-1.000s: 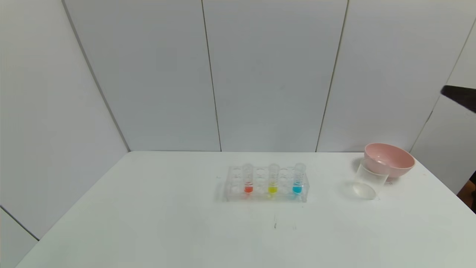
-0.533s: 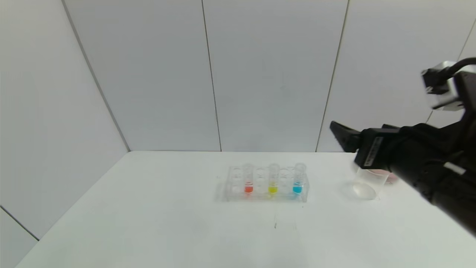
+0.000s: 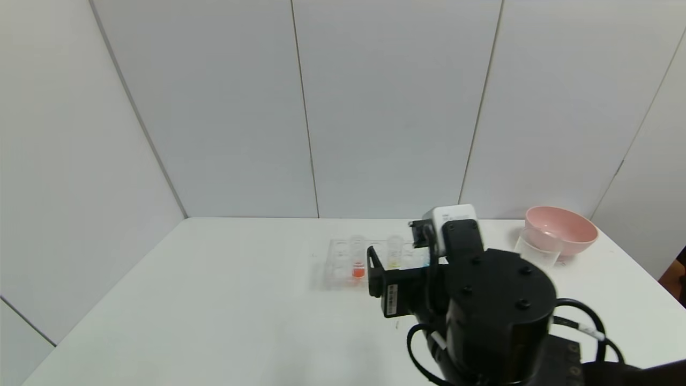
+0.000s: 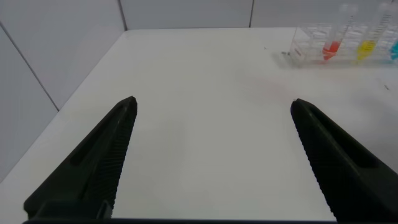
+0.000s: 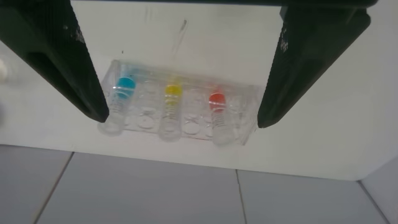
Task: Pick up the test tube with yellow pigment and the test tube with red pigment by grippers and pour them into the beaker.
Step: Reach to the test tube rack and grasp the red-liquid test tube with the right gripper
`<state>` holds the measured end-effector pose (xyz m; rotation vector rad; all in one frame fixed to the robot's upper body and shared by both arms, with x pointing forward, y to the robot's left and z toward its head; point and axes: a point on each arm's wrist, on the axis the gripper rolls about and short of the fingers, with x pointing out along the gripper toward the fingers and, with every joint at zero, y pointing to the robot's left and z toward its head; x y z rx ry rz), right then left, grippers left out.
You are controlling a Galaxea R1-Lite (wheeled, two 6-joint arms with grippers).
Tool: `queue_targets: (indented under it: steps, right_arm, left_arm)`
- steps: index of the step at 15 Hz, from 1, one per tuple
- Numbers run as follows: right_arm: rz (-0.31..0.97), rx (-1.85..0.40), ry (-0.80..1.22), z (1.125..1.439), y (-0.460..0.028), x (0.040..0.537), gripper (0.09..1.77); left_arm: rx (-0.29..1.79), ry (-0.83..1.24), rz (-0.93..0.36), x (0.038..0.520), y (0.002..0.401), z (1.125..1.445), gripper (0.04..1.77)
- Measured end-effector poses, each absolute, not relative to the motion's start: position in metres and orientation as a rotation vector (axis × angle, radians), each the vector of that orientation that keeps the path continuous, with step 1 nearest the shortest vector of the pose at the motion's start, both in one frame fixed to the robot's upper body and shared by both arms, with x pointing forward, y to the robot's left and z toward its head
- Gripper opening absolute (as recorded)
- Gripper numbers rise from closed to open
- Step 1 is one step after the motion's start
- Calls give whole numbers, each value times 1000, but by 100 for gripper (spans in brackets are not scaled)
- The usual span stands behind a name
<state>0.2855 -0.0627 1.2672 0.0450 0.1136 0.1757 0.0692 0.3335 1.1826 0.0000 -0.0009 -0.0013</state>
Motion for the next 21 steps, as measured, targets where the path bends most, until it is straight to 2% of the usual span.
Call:
queue_targets:
  steps: [7,10,15,21]
  right_arm:
    - [163,41,110,1219,5,311,171]
    - [140,39,113,1201,20,331,171]
    - [81,27,129,1175,20,366,171]
    - [40,36,147,1165,15,406,171]
  left_arm:
    - [0,-1,-1,69,333,1183,176]
    - [0,-1,-2,69,333,1183,176]
    - [0,-1,-2,69,333,1183,176]
    - [0,-1,-2,69,333,1183,176]
